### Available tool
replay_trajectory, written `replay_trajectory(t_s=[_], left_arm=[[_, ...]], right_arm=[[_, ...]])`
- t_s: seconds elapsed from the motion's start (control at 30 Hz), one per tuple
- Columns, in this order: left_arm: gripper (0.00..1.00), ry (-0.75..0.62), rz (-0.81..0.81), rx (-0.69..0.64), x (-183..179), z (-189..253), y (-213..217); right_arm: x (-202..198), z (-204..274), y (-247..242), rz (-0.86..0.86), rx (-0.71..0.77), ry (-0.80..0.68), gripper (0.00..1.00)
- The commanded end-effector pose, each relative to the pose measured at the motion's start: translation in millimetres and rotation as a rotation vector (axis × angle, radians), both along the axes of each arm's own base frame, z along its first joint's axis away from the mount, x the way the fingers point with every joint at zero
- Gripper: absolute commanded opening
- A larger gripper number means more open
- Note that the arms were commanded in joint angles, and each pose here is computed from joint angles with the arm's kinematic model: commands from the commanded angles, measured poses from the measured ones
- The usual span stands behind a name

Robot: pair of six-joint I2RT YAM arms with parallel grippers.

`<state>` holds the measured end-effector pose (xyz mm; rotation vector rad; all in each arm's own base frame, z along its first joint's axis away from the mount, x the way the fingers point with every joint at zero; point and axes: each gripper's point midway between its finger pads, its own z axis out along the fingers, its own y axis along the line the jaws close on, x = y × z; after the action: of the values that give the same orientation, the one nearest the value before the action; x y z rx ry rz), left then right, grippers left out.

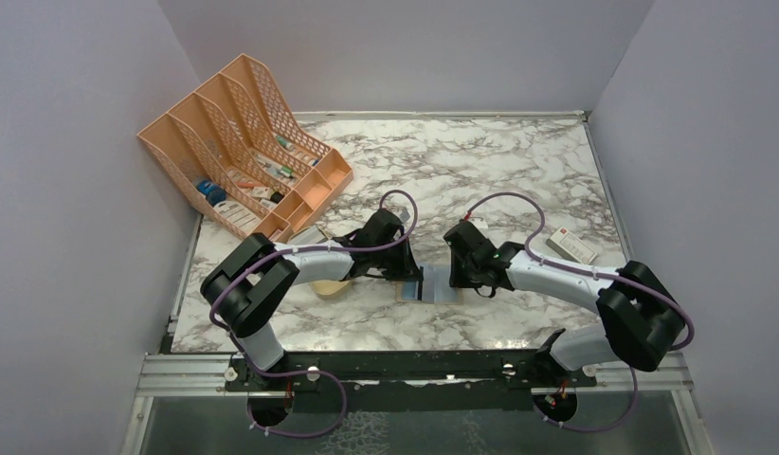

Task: Put the credit cards into the card holder
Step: Insert the credit card into the card holder.

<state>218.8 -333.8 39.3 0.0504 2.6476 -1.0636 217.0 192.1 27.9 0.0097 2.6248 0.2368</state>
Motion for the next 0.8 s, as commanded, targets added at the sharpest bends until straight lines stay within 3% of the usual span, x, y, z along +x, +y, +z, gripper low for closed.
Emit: replay_trajectory(t_s=[0.0,0.37,0.77], left_arm=[[0.0,0.006,0.041,0.066,-0.7,-16.8,14.0],[0.0,-0.008,0.052,0.047,5.9,-14.2,8.2],[0.0,-0.013,0.049,0.127,8.4,-38.3,16.6]], right_arm=[[6.6,-8.4,-11.4,-0.031,-0.065,-0.021,0.25],[-5.5,-22.8,-19.3,-0.042,-0.071,0.013,0.23],[-6.9,-21.7,-17.8,-0.041,-0.053,0.011,0.23]])
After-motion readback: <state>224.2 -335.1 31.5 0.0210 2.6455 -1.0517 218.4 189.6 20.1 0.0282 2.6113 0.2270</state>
